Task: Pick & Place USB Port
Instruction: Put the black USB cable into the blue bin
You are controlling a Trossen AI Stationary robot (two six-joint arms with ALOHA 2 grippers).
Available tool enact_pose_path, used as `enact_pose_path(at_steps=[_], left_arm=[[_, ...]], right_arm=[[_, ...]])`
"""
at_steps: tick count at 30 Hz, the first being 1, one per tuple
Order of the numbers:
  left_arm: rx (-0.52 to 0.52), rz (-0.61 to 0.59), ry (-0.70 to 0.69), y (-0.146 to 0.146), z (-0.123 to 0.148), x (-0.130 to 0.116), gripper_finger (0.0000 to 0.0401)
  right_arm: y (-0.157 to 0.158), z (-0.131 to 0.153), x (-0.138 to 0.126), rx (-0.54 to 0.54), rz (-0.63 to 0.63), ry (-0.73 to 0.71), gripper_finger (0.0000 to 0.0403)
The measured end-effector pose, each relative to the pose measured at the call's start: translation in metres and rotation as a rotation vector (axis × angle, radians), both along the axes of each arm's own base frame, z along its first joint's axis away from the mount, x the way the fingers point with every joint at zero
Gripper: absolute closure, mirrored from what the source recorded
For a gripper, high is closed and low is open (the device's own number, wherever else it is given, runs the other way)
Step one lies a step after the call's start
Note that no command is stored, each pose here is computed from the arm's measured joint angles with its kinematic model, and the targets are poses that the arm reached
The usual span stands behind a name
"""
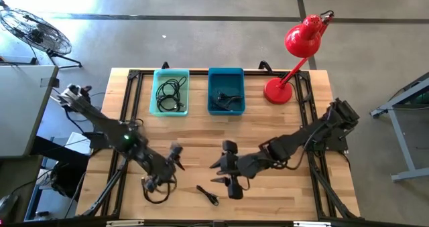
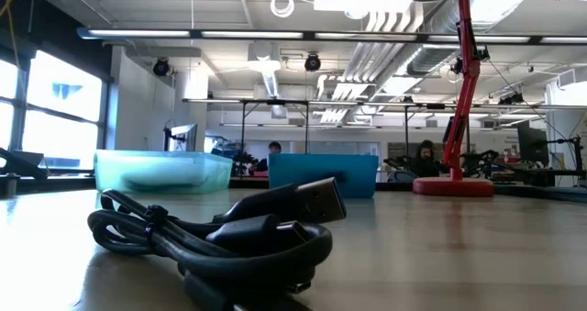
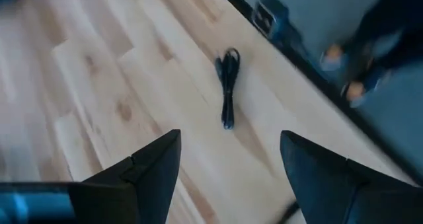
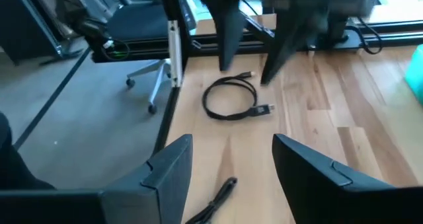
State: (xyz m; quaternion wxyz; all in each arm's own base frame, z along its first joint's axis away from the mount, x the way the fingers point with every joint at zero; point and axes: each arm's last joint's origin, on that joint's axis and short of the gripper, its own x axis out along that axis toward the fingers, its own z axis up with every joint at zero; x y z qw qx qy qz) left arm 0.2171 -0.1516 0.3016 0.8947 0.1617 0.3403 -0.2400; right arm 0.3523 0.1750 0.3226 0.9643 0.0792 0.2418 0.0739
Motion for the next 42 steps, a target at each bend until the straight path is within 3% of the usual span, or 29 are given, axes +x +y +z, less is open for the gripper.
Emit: enact_pose_path(at_steps=[5,11,20,24,33,42], left_arm=[[0.184,-0.155,0.035,-0.019,-0.036,0.022,0.0148],[0.28,-0.137,0.11,-0.032,-0.077,0.043,0.0148],[0.189,-0.092,-0.058,-0.049,-0.088,0.069,0.0148],[0.127,-0.065,-0.017,-0.052,-0.094,0.071,0.0148],[0.097,-0.018,0.104,-0.051,-0.123,0.08,0.0148],[0.15,0.032,0.185,-0.052,-0.154,0.096,0.0149]], right_arm=[[0.009,0.0,-0.004,-0.001,0.023,-0.001,0.0202],[0.016,0.0,-0.008,-0.008,0.033,0.0,0.0202],[0.029,-0.001,-0.017,-0.001,0.095,0.01,0.0201],[0.034,-0.001,-0.019,-0.001,0.11,0.008,0.0202],[0.043,0.0,-0.026,-0.002,0.139,0.008,0.0201],[0.045,0.001,-0.027,0.007,0.145,-0.001,0.0201]])
